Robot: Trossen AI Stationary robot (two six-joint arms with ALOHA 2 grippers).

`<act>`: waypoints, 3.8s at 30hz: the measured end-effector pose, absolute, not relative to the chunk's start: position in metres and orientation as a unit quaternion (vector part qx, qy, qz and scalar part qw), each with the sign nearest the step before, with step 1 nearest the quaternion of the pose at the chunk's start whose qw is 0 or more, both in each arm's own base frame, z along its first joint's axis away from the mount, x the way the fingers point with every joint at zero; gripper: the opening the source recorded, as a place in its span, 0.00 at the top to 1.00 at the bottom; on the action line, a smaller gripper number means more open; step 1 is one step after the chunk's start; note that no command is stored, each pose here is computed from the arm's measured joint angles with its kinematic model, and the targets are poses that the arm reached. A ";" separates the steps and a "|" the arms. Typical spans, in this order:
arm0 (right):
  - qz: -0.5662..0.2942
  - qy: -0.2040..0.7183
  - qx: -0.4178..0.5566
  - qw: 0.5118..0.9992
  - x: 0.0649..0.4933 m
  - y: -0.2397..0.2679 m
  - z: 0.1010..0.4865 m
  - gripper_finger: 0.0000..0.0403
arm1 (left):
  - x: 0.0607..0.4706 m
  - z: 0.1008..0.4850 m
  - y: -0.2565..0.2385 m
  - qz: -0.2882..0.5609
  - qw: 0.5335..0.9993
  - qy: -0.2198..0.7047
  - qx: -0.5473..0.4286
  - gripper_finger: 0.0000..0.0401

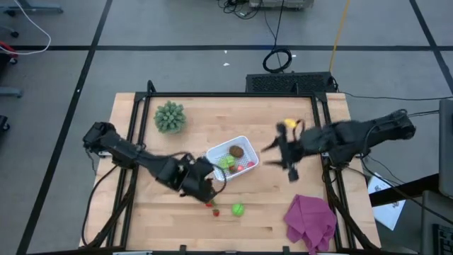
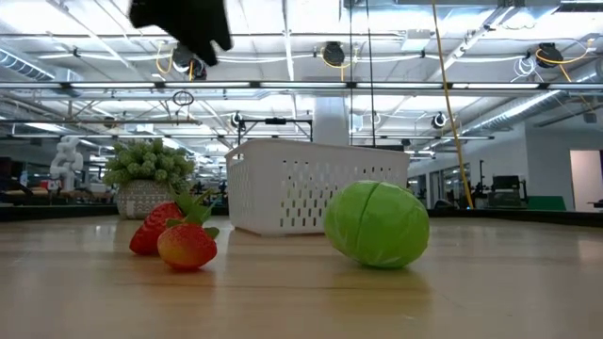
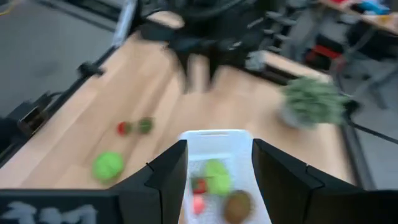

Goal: Pick and placing Produce into tupperware
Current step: Put the cabbage into the white bin

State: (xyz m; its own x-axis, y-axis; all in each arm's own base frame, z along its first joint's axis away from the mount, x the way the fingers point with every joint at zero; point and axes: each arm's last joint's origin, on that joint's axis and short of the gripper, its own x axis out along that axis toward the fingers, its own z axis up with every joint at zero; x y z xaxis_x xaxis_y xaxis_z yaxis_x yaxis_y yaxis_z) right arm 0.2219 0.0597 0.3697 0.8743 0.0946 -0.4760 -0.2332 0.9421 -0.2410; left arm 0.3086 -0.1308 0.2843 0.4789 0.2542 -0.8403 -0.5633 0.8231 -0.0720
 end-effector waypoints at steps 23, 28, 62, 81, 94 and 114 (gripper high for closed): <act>0.147 0.069 -0.224 0.961 0.265 0.141 0.285 0.58 | 0.206 0.321 -0.114 0.380 0.798 0.460 -0.084 0.66; 0.074 0.100 -0.238 0.963 0.283 0.144 0.305 0.58 | 0.161 0.334 -0.087 0.363 0.816 0.430 -0.132 0.68; -0.136 0.464 0.142 0.864 0.343 0.159 0.300 0.58 | 0.099 0.272 -0.089 0.234 0.835 0.478 -0.139 0.68; -0.097 0.508 0.288 0.806 0.347 0.163 0.274 0.56 | 0.103 0.274 -0.092 0.216 0.851 0.459 -0.134 0.68; -0.079 0.542 0.335 0.766 0.349 0.152 0.243 0.46 | 0.103 0.274 -0.092 0.216 0.851 0.459 -0.134 0.68; -0.063 0.523 0.361 0.769 0.351 0.153 0.229 0.40 | 0.103 0.273 -0.092 0.215 0.852 0.460 -0.130 0.68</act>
